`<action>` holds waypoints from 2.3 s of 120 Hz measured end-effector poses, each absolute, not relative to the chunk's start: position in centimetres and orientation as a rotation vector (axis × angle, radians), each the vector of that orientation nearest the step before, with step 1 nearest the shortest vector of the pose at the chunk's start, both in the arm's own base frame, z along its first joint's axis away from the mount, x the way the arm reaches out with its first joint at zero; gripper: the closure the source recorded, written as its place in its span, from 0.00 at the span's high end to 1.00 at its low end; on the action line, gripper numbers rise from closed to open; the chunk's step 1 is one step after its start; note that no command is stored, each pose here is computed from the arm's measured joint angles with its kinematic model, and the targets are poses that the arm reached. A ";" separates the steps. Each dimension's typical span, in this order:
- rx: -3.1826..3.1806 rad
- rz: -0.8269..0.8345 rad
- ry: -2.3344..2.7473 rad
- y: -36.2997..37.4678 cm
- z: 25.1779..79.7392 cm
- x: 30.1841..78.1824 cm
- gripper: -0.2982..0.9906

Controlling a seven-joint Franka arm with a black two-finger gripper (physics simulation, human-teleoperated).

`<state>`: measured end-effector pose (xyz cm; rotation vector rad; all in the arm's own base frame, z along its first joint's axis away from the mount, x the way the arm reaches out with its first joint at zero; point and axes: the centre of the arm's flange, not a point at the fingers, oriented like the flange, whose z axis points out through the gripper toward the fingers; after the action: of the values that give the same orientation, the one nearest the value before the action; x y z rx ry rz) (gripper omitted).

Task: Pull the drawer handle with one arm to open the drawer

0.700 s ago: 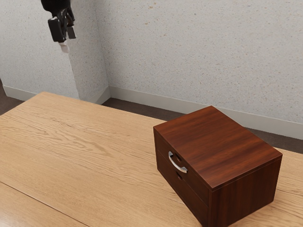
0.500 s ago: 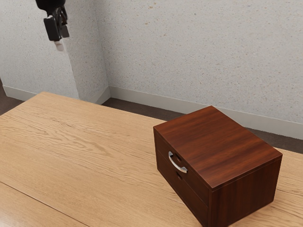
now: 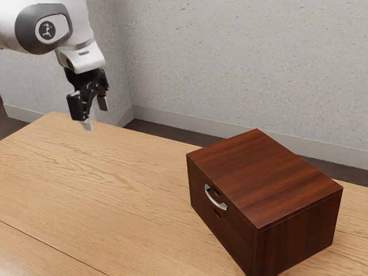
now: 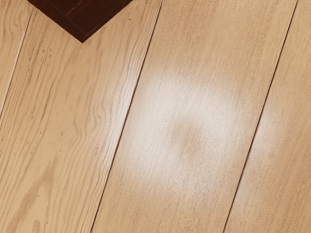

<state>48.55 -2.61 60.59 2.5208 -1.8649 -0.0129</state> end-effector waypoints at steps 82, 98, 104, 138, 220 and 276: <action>1.934 0.444 -2.369 -11.9 46.9 50.6 0.65; 1.853 0.493 -2.454 -13.8 45.3 50.5 0.53; 1.825 0.516 -2.481 -14.6 44.7 50.3 0.50; 1.732 0.607 -2.576 -17.3 42.6 50.8 0.43; 1.654 0.734 -2.642 -21.6 38.3 49.6 0.41; 1.665 0.716 -2.655 -22.0 35.3 50.3 0.40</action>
<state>50.29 -21.96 35.29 1.6650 -2.6549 0.7157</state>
